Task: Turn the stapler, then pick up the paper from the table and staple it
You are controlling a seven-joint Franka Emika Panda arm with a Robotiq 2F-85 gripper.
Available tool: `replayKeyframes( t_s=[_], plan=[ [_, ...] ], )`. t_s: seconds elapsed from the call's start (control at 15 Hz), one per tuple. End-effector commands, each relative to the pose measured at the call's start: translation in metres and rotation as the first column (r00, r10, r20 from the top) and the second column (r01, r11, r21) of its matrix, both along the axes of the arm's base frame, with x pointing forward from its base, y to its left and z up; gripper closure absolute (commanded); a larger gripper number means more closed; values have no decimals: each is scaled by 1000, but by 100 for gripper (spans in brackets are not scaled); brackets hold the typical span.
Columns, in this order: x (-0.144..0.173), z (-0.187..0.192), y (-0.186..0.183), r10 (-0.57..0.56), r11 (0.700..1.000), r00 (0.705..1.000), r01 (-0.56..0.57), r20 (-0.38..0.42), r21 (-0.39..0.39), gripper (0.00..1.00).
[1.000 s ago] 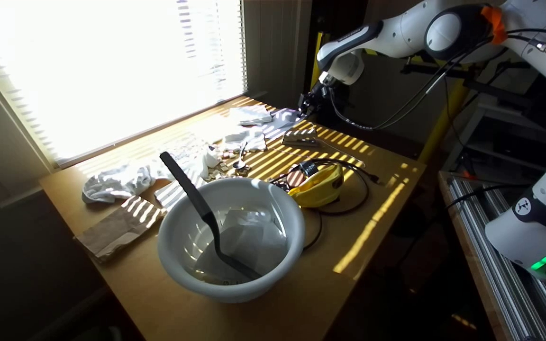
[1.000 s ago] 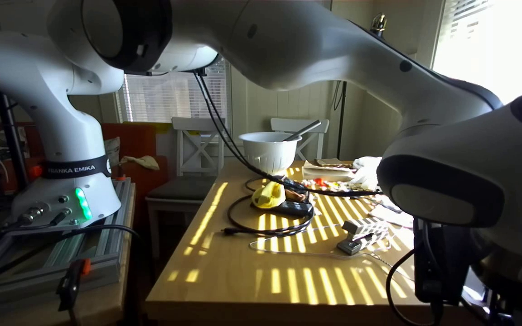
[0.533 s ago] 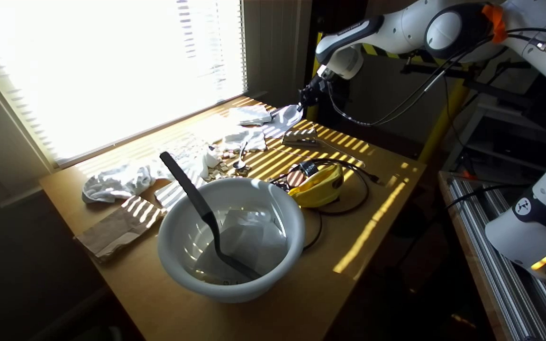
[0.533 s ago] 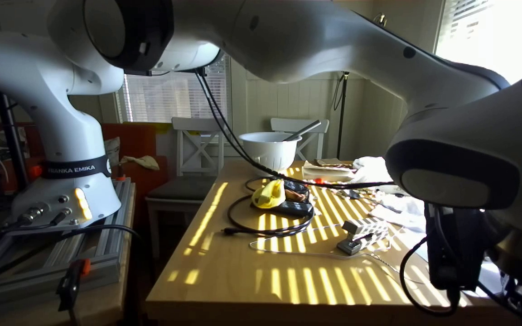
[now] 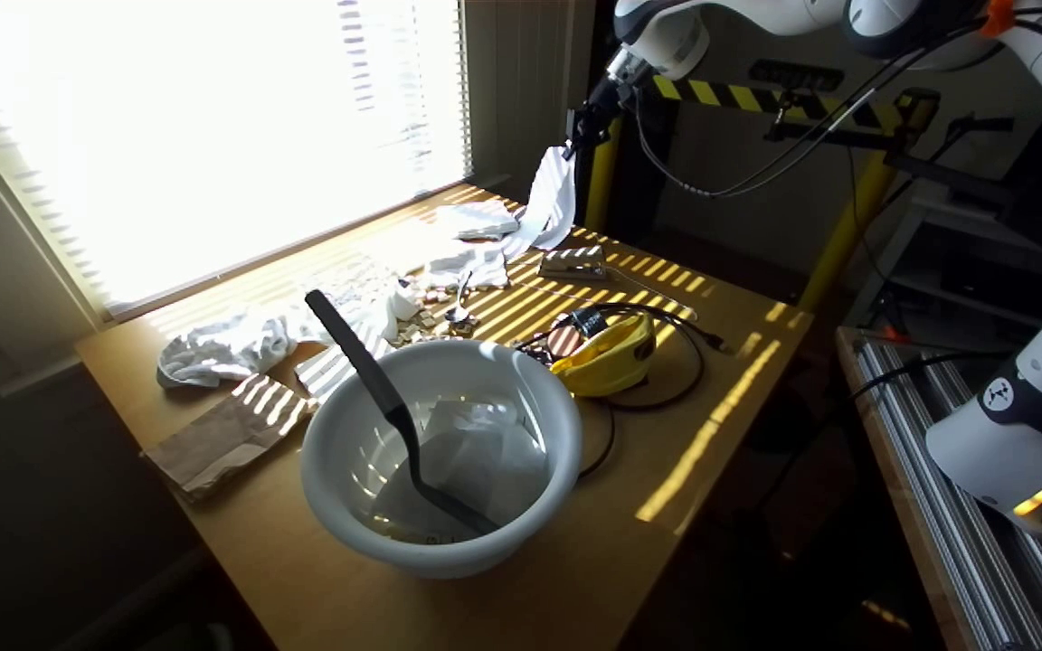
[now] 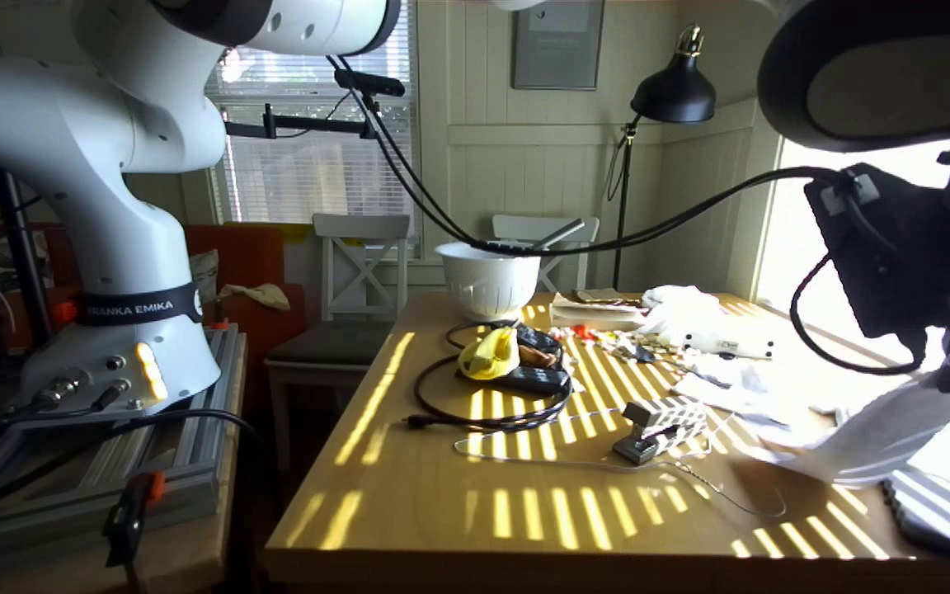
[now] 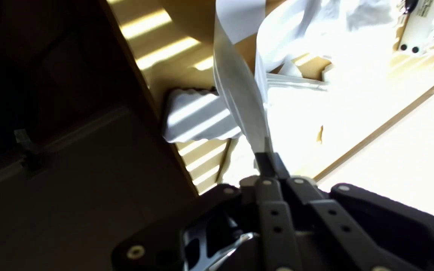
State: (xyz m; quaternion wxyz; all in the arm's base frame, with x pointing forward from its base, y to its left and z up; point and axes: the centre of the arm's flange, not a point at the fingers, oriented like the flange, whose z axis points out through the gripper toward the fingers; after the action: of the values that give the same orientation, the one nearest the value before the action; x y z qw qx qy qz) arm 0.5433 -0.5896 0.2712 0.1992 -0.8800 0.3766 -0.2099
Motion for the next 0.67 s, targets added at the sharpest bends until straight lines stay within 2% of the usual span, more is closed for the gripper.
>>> replayKeyframes(
  t_s=[0.0, 0.33, 0.6],
  plan=[
    [-2, 51, 34, 117, 986, 993, -118, 19, 114, 100],
    [12, 121, 109, 324, 925, 941, -337, 96, 175, 100],
    [6, 163, 167, 438, 862, 886, -461, 149, 209, 100]
  ],
)
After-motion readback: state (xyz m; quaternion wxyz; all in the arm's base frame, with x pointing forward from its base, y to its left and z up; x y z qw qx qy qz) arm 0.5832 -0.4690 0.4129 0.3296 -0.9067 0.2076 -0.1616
